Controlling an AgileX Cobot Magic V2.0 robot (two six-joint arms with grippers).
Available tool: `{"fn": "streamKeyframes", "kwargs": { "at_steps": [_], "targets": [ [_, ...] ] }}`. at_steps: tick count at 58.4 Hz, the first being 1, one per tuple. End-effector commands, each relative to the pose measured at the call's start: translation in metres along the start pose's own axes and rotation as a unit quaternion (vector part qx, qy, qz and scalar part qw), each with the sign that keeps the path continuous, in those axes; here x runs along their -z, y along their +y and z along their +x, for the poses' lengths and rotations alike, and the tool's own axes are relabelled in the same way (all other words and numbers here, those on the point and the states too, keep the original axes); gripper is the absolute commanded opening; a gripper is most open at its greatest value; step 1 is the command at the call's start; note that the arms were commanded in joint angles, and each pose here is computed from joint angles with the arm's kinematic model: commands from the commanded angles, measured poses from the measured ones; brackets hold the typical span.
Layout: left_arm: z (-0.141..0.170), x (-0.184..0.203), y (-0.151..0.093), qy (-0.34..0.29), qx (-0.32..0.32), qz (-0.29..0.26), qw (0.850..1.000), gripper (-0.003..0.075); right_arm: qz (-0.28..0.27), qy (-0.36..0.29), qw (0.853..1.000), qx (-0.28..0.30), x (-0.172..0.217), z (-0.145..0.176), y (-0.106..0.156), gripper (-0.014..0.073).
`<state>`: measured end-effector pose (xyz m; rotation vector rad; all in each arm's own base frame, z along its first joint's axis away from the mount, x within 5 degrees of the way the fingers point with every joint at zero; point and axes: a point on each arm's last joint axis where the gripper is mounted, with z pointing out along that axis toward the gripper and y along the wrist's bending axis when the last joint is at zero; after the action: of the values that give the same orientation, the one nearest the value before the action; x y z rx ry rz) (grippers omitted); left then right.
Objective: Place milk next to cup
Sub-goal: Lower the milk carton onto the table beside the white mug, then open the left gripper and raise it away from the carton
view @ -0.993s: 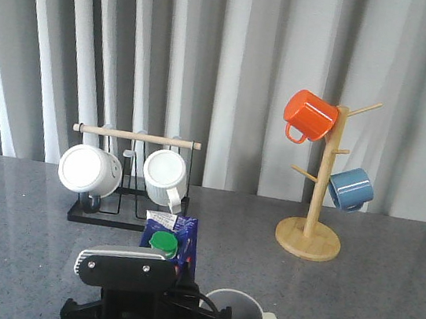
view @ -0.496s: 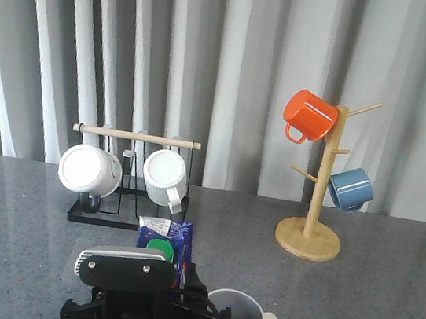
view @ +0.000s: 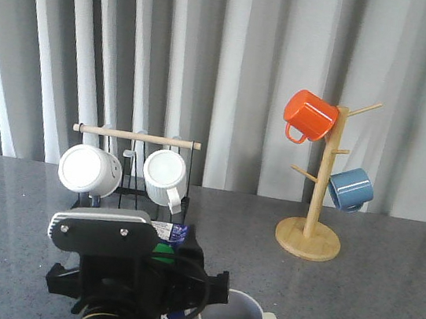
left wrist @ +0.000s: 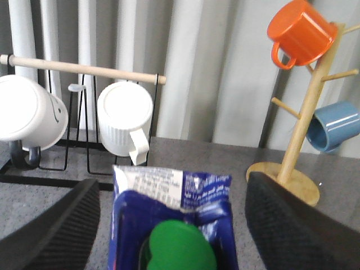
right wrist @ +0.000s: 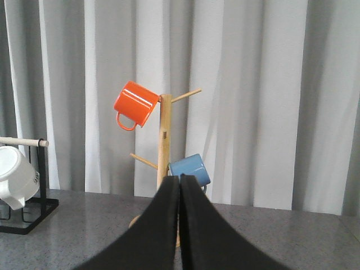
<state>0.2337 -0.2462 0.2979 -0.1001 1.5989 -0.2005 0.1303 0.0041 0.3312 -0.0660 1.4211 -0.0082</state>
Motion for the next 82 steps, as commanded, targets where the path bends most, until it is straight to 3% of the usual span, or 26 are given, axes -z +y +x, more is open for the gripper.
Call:
{"fn": "streamKeyframes", "kwargs": {
  "at_steps": [1,9,15,19,26,42,60,71,76,82],
  "targets": [
    [-0.043,0.011,0.003,-0.068,0.023,0.014,0.997,0.0528,-0.001,-0.048,0.999,0.004,0.0,-0.015,0.0,-0.0009],
    [-0.076,0.024,0.012,-0.115,0.01,0.029,0.993,0.0503,-0.001,-0.048,0.999,0.004,0.0,-0.015,0.0,-0.0009],
    [-0.104,0.038,0.024,-0.15,0.008,0.032,0.988,0.0425,-0.001,-0.048,0.999,0.004,0.0,-0.015,0.0,-0.0009],
    [-0.121,0.046,0.034,-0.166,0.014,0.03,0.986,0.0309,-0.001,-0.048,0.999,0.004,0.0,-0.015,0.0,-0.0009],
    [-0.142,0.059,0.049,-0.188,0.01,0.02,0.982,-0.0012,-0.001,-0.048,0.999,0.004,0.0,-0.015,0.0,-0.0009],
    [-0.164,0.073,0.076,-0.227,0.019,-0.045,0.973,-0.0007,-0.001,-0.048,0.999,0.004,0.0,-0.015,0.0,-0.0009],
    [-0.163,0.072,0.074,-0.219,0.019,-0.036,0.975,-0.0007,-0.001,-0.048,0.999,0.004,0.0,-0.015,0.0,-0.0009],
    [-0.166,0.075,0.082,-0.24,0.036,-0.079,0.967,-0.0007,-0.001,-0.048,0.999,0.004,0.0,-0.015,0.0,-0.0009],
    [-0.165,0.074,0.075,-0.232,0.079,-0.032,0.969,-0.0007,-0.001,-0.048,0.999,0.004,0.0,-0.015,0.0,-0.0009],
    [-0.165,0.078,0.053,-0.225,0.112,0.085,0.964,-0.0007,-0.001,-0.048,0.999,0.004,0.0,-0.015,0.0,-0.0009]
  ]
}}
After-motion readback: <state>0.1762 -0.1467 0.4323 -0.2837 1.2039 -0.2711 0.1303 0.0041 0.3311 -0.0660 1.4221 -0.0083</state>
